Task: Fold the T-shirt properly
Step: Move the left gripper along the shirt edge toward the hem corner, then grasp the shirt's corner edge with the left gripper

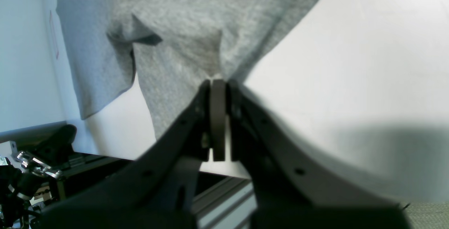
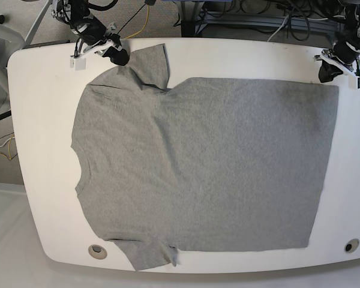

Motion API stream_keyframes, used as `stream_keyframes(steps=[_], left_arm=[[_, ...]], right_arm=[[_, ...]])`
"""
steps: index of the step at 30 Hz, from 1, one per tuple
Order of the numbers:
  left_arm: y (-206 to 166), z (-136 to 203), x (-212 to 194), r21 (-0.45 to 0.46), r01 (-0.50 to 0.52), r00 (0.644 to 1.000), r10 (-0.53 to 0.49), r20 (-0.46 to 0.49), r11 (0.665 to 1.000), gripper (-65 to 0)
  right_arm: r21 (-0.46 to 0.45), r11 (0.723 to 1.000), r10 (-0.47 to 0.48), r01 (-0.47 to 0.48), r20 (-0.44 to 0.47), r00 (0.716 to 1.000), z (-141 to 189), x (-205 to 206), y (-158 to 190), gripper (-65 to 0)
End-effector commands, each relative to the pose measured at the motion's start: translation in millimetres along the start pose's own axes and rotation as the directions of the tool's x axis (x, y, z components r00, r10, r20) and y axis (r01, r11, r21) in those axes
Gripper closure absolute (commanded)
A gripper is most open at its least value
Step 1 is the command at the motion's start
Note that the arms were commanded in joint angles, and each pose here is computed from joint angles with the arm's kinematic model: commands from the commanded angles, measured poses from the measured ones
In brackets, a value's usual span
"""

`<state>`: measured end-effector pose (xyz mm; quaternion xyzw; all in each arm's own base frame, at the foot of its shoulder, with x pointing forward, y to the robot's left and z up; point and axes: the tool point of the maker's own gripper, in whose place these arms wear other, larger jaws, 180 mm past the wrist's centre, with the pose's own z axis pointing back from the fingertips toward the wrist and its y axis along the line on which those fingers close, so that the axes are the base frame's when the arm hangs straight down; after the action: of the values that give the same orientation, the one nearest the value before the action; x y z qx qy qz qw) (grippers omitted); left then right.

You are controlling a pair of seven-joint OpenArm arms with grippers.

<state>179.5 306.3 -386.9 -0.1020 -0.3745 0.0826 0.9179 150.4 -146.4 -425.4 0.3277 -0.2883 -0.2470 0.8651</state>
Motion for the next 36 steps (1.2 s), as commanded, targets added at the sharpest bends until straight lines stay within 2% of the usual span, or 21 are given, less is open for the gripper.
stream_keyframes(steps=[1, 6, 10, 26, 36], left_arm=[[1, -1, 8, -0.024, 0.002, 1.0, -0.001, 0.014, 1.0, -6.1], [1, -3, -9, -0.049, 0.001, 0.998, -0.004, -0.066, 0.999, -25.1], [-5, -3, -10, -0.082, 0.023, 0.996, -0.03, -0.086, 0.996, -36.3], [-7, -11, 3, -0.102, 0.007, 0.999, -0.012, -0.051, 0.995, -32.6], [10, -1, 30, -0.075, 0.041, 0.999, -0.041, 0.002, 0.996, -28.5]], right_arm=[[0.006, 1.0, 0.02, -0.02, 0.013, 1.0, 3, 5, 3, 0.0], [0.004, 1.0, 0.018, -0.018, 0.009, 1.0, 3, 4, 2, 0.0], [0.005, 1.0, 0.018, -0.018, 0.006, 1.0, 2, 3, 2, 0.0], [0.0, 0.999, 0.035, -0.035, 0.002, 0.999, 2, 3, 2, 0.0], [0.004, 1.0, 0.022, -0.022, 0.006, 1.0, 2, 3, 1, 0.0]])
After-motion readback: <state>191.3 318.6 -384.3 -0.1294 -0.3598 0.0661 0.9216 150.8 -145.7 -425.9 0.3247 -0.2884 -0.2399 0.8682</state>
